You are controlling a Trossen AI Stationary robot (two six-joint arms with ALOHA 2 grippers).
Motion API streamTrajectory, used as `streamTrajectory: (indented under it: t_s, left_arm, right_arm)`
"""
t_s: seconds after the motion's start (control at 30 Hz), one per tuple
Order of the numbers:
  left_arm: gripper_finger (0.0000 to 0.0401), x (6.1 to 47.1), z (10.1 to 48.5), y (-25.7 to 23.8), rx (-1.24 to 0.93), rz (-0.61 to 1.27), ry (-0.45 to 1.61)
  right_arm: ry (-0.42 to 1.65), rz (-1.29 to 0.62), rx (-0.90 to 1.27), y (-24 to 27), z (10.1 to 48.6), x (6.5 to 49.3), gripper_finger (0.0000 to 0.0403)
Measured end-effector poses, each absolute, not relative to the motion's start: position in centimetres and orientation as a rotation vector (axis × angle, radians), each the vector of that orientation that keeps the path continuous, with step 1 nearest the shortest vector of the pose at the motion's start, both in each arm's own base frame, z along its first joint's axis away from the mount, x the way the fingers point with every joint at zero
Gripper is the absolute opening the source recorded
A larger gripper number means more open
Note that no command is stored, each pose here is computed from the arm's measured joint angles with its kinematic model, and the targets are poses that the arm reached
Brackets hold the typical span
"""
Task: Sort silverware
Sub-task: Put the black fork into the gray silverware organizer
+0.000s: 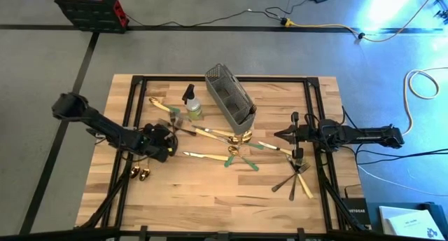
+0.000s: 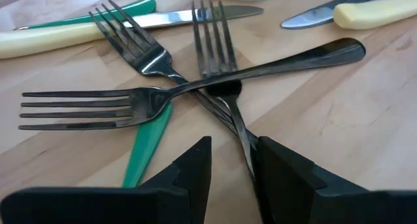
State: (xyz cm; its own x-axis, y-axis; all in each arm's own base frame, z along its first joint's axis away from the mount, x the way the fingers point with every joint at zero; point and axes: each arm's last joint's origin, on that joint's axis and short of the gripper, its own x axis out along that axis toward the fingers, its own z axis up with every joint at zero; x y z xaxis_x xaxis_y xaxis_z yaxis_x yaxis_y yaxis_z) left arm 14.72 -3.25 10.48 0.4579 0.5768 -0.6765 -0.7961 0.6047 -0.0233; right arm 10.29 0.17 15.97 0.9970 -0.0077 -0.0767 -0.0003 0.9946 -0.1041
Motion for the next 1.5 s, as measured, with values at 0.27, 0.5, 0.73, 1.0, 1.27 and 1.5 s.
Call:
streamTrajectory:
  t_s: [0.27, 0.5, 0.73, 1.0, 1.27, 1.5]
  left_arm:
    - [0.0111, 14.9, 10.2, -3.3, -0.344, 0.855, 0.702]
    - [0.0111, 14.9, 10.2, -3.4, -0.327, 0.829, 0.738]
    - [0.0071, 14.8, 10.1, -3.4, -0.341, 0.816, 0.772]
    - [0.0004, 14.9, 10.2, -3.5, -0.335, 0.788, 0.782]
    - [0.0, 15.0, 10.6, -4.5, -0.365, 0.677, 0.766]
    - [0.0, 15.3, 11.0, -5.3, -0.365, 0.543, 0.779]
  right_arm:
    - [0.077, -0.004, -0.104, 0.2, 16.0, 10.3, 0.0]
    - [0.077, -0.004, -0.104, 0.2, 16.0, 10.3, 0.0]
    - [0.077, -0.004, -0.104, 0.2, 16.0, 10.3, 0.0]
    - [0.077, -0.004, -0.104, 0.2, 16.0, 10.3, 0.0]
    - [0.077, -0.004, -0.104, 0.2, 16.0, 10.3, 0.0]
    - [0.077, -0.004, -0.104, 0.2, 16.0, 10.3, 0.0]
